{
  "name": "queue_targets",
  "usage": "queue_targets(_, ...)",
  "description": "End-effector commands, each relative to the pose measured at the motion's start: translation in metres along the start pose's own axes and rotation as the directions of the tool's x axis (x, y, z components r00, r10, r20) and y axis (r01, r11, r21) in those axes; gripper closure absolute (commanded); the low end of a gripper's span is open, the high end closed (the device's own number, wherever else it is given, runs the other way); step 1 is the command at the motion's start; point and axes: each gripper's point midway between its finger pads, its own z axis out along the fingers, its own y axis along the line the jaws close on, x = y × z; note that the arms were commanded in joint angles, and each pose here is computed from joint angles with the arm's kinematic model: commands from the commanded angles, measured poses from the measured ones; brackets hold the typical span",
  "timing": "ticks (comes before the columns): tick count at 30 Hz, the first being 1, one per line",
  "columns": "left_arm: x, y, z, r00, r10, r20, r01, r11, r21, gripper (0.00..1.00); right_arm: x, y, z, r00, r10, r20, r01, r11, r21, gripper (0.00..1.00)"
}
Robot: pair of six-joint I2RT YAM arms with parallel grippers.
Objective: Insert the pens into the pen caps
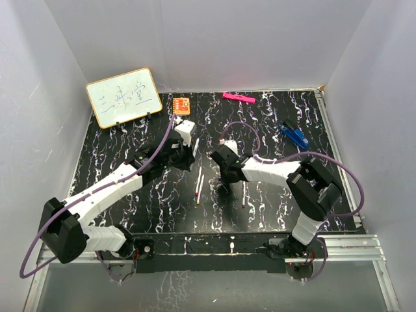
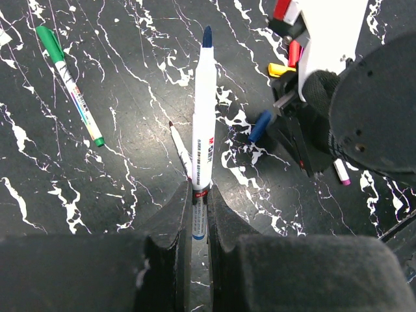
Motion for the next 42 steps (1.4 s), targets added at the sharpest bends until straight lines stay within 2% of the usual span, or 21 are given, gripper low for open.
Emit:
queue_targets(1, -0.01, 0.002, -0.01, 0.999, 0.0, 0.036, 0.0, 1.0, -0.012, 1.0, 0.031, -0.028, 0.026, 0.992, -0.03, -0.125, 0.045, 0.992, 0.116, 1.0)
queue_targets(20, -0.01, 0.005, -0.01, 0.999, 0.005, 0.037, -0.004, 1.0, -0.026, 1.0, 0.004, -0.022, 0.044, 0.995, -0.02, -0.093, 0.03, 0.994, 0.102, 1.0)
queue_targets(26, -0.008, 0.004, -0.009, 0.999, 0.005, 0.035, -0.005, 1.0, -0.017, 1.0, -0.022, -0.036, 0.032, 1.0, 0.005, 0.002, -0.006, 0.98, 0.2, 1.0)
queue_targets(31, -0.009, 0.003, -0.008, 0.999, 0.004, 0.04, -0.003, 1.0, -0.013, 1.0, -0.066, -0.035, 0.011, 0.992, 0.034, 0.123, -0.062, 0.972, 0.227, 0.96)
queue_targets(36, -0.008, 0.005, -0.009, 0.999, 0.003, 0.039, -0.002, 1.0, -0.025, 1.0, -0.101, -0.025, -0.013, 0.976, 0.056, 0.211, -0.095, 0.979, 0.178, 0.9)
queue_targets(42, -0.002, 0.011, -0.008, 0.999, -0.019, 0.041, 0.021, 0.998, -0.054, 1.0, -0.101, -0.007, -0.019, 0.981, 0.063, 0.183, -0.078, 0.994, 0.077, 0.85)
